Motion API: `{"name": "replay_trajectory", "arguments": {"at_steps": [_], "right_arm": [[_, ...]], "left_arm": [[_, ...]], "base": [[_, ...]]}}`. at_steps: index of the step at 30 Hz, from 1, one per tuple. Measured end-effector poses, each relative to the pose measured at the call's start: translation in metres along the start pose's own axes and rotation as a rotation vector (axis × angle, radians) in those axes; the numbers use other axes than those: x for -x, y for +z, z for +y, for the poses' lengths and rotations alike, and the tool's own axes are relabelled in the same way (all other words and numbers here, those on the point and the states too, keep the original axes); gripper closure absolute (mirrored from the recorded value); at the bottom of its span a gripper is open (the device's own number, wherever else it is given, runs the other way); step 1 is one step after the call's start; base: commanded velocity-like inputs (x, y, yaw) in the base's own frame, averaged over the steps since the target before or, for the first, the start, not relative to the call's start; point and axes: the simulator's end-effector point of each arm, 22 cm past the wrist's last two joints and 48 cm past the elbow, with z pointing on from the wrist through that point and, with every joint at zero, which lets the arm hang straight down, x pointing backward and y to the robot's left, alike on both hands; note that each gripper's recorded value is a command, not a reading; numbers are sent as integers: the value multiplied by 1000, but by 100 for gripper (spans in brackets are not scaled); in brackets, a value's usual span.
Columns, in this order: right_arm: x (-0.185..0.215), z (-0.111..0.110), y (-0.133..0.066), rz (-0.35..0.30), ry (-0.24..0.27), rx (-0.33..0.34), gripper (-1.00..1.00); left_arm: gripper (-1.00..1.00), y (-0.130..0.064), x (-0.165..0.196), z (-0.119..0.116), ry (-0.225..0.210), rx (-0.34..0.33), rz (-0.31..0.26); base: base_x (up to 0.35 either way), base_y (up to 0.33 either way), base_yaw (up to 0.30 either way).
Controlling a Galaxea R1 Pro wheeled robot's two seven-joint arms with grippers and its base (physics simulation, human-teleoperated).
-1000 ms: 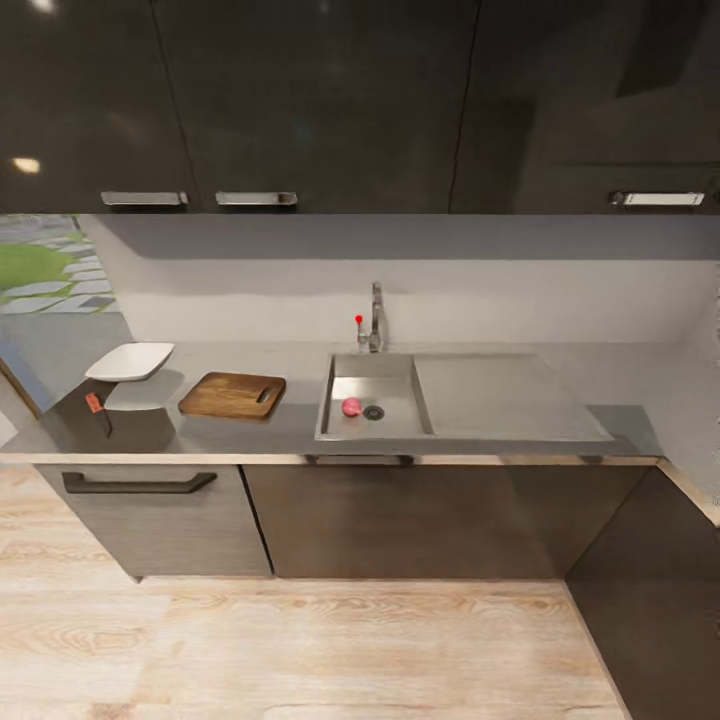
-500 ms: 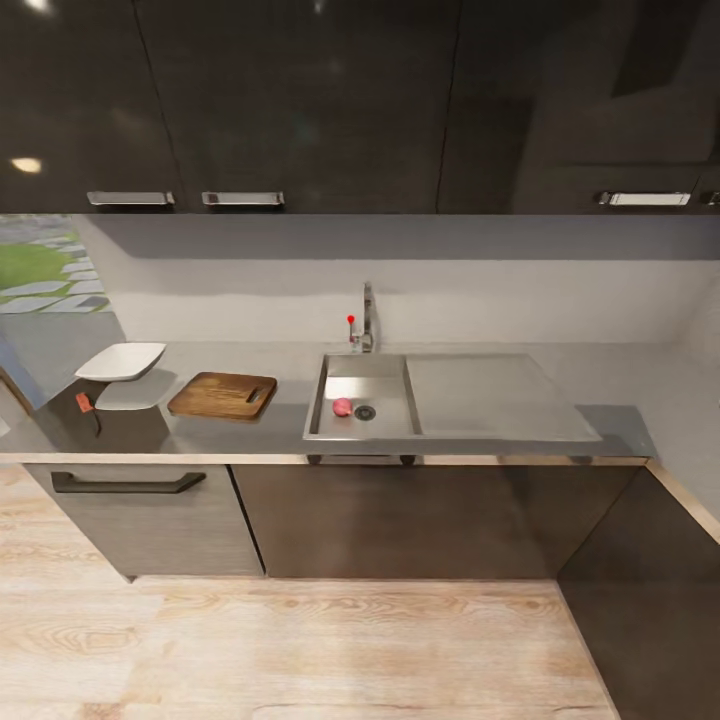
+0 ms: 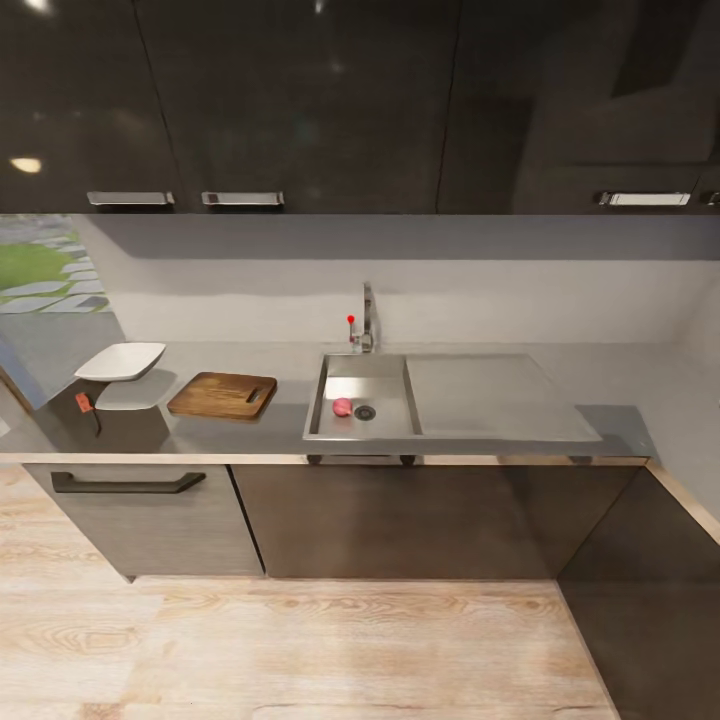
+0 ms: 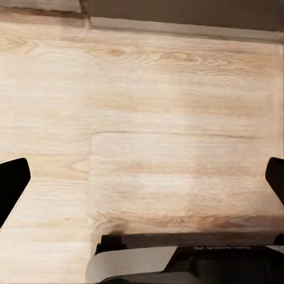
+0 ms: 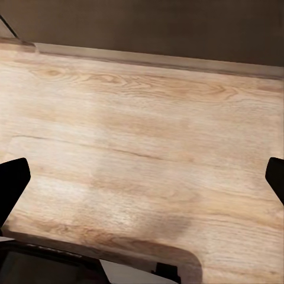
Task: In the kitchen, take the Vidalia onion out of the sink, dice it on the chopping board with the paring knife, put the diced onion into the bowl on the countertop, then place both the paring knife and the chopping board into the sink.
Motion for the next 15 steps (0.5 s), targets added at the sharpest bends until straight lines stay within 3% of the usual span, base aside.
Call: {"name": "replay_trajectory", "arguments": {"at_steps": [2,4,6,10,15], "right_arm": [[0,-1,0,0,0,-1,-100],[0,-1,0,0,1,-1,-100],[-1,-1,0,2,1,-4,-100],[-11,-9,-3,23,7,-44,-100],[-14,-22,-4,30,6,-111,-100]], "left_arm": [[-100,10,59,-28,8,-36,-46],[-100,12,95,-48,36,-63,-71],[-100,8,134,-74,87,-96,-102],[-100,-14,198,-114,161,-147,-171],[-100,-48,270,-147,166,-185,-233]], "base": [[0,0,0],[0,0,0],[0,0,0],[0,0,0],[0,0,0]]}}
